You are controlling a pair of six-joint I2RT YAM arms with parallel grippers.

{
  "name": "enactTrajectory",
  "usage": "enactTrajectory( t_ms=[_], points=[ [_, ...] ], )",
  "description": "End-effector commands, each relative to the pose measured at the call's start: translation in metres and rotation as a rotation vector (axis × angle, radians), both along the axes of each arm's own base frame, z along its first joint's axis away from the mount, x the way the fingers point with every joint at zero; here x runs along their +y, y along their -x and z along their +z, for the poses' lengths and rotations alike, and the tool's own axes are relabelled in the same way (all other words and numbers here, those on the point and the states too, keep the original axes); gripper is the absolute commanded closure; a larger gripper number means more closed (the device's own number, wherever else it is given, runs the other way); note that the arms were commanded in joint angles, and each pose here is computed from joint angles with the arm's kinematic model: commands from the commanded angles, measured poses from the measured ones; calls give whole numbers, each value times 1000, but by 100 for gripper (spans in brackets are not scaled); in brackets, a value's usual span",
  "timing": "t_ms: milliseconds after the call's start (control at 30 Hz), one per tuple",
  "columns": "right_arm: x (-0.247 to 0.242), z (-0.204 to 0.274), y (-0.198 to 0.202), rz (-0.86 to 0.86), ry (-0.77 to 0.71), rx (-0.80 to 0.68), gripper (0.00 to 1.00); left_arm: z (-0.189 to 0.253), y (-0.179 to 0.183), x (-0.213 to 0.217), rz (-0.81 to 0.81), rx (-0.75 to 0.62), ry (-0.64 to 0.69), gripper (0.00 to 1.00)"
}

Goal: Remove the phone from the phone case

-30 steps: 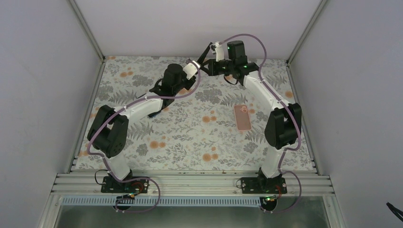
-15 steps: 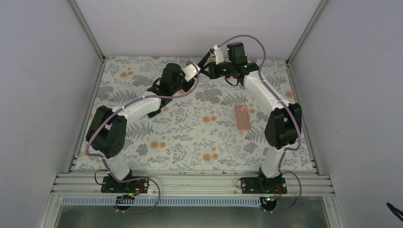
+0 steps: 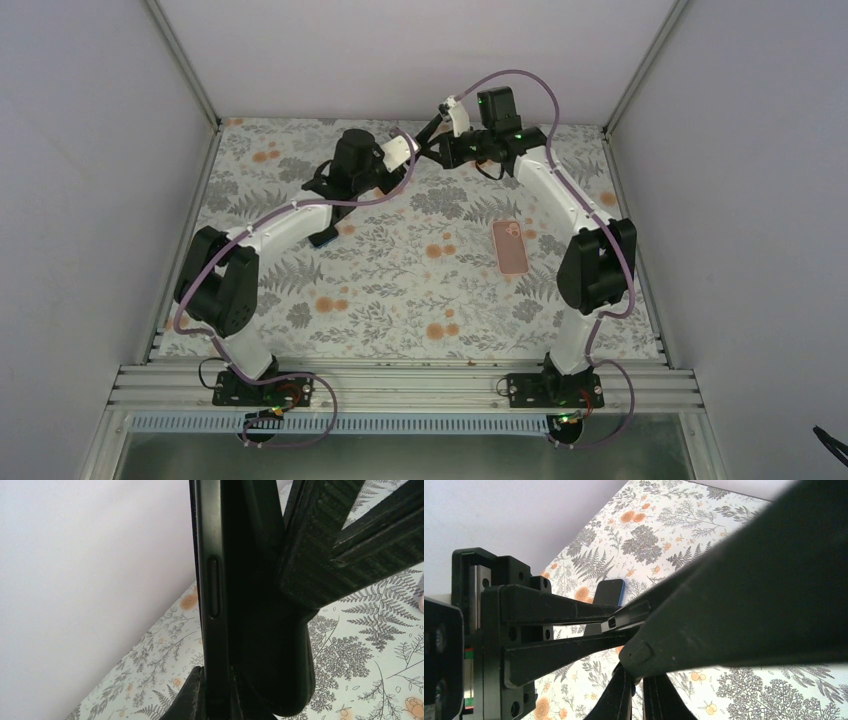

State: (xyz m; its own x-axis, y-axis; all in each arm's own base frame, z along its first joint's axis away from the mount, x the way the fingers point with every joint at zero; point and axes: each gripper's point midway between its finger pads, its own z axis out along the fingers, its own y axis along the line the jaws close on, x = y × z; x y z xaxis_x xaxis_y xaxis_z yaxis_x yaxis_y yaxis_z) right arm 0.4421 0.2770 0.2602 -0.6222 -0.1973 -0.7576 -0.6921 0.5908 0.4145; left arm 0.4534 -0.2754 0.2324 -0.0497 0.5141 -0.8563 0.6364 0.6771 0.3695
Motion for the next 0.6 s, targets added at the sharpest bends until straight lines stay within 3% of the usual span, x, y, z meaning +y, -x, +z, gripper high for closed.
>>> enactTrajectory(
  t_ms=[0,300,567],
  points=[
    [-59,8,-46,-176,137,-147,97,37,-7,32,55,-49,-12,98],
    [-65,-9,-43,-155,211,-144,97,48,-12,38,40,-73,-55,98],
    [-56,-18,-33,-100,183,-99,97,50,-3,27,-32,-30,-2,98]
  ],
)
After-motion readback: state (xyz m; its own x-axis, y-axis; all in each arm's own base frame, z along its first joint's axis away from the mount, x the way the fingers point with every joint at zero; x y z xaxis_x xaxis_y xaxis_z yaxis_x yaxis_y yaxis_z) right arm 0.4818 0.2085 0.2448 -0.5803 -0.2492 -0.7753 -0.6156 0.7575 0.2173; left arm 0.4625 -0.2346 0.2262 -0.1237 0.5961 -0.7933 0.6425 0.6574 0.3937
